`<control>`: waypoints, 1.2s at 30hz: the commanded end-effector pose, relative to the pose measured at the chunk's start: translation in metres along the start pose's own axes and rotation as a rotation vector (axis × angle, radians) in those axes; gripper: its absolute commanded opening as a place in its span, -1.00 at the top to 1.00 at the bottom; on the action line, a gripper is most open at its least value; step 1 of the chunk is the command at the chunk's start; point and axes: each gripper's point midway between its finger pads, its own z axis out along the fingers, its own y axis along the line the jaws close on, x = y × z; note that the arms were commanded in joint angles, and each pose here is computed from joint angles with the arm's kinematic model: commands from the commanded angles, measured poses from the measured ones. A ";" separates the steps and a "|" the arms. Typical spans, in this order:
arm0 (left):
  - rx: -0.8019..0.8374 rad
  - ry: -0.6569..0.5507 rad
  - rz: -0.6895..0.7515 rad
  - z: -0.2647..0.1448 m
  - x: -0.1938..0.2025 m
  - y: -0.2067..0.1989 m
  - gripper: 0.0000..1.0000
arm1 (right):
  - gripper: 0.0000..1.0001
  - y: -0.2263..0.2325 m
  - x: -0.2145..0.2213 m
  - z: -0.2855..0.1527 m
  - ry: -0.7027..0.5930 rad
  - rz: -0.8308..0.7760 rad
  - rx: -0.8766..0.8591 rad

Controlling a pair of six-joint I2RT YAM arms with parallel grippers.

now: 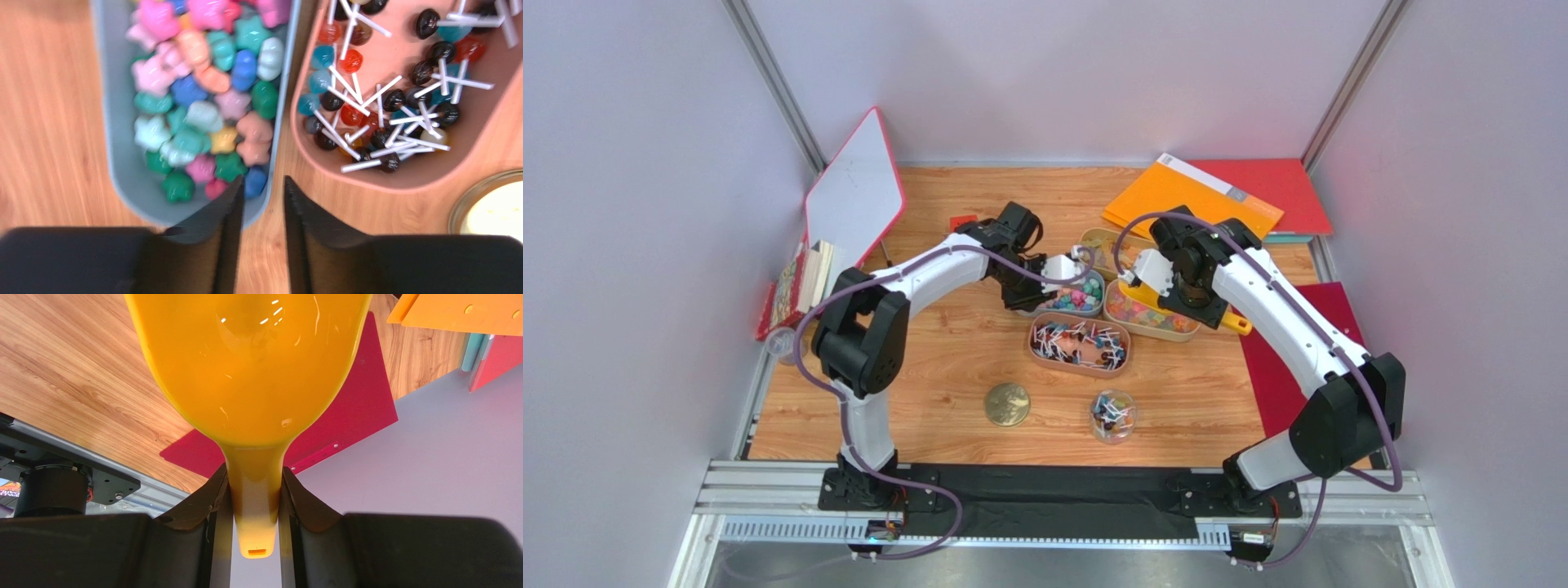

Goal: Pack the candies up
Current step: Move the storage box to the center of the board, then adjust the spatula.

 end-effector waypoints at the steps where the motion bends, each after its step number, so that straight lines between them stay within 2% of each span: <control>1: -0.142 -0.221 -0.184 -0.083 -0.051 0.029 0.51 | 1.00 0.007 0.004 -0.008 -0.039 -0.022 -0.023; 2: -0.157 -0.255 -0.239 -0.095 -0.051 0.037 1.00 | 1.00 0.008 0.002 -0.008 -0.049 -0.023 -0.030; 3: -0.148 -0.325 -0.315 -0.106 -0.063 0.039 1.00 | 1.00 0.011 -0.004 -0.008 -0.074 -0.029 -0.056; 5: -0.144 -0.417 -0.377 -0.124 -0.076 0.045 1.00 | 1.00 0.009 -0.014 -0.011 -0.100 -0.028 -0.079; 8: -0.056 -0.546 -0.512 -0.141 -0.110 0.044 1.00 | 1.00 0.006 -0.030 -0.011 -0.120 -0.052 -0.097; 9: -0.008 -0.600 -0.516 -0.150 -0.126 0.042 1.00 | 1.00 0.005 -0.035 -0.010 -0.121 -0.064 -0.096; 11: 0.075 -0.648 -0.614 -0.152 -0.142 0.042 1.00 | 1.00 -0.002 -0.047 -0.012 -0.128 -0.073 -0.079; 14: 0.206 -0.720 -0.686 -0.158 -0.164 0.040 1.00 | 1.00 -0.010 -0.067 -0.015 -0.147 -0.085 -0.065; 20: 0.281 -0.736 -0.731 -0.147 -0.174 0.034 1.00 | 1.00 -0.021 -0.096 -0.015 -0.158 -0.091 -0.038; 27: 0.307 -0.703 -0.732 -0.126 -0.176 0.024 1.00 | 1.00 -0.027 -0.121 -0.034 -0.245 -0.120 0.004; 36: 0.297 -0.636 -0.742 -0.095 -0.164 0.027 1.00 | 1.00 -0.034 -0.147 -0.116 -0.532 -0.109 0.111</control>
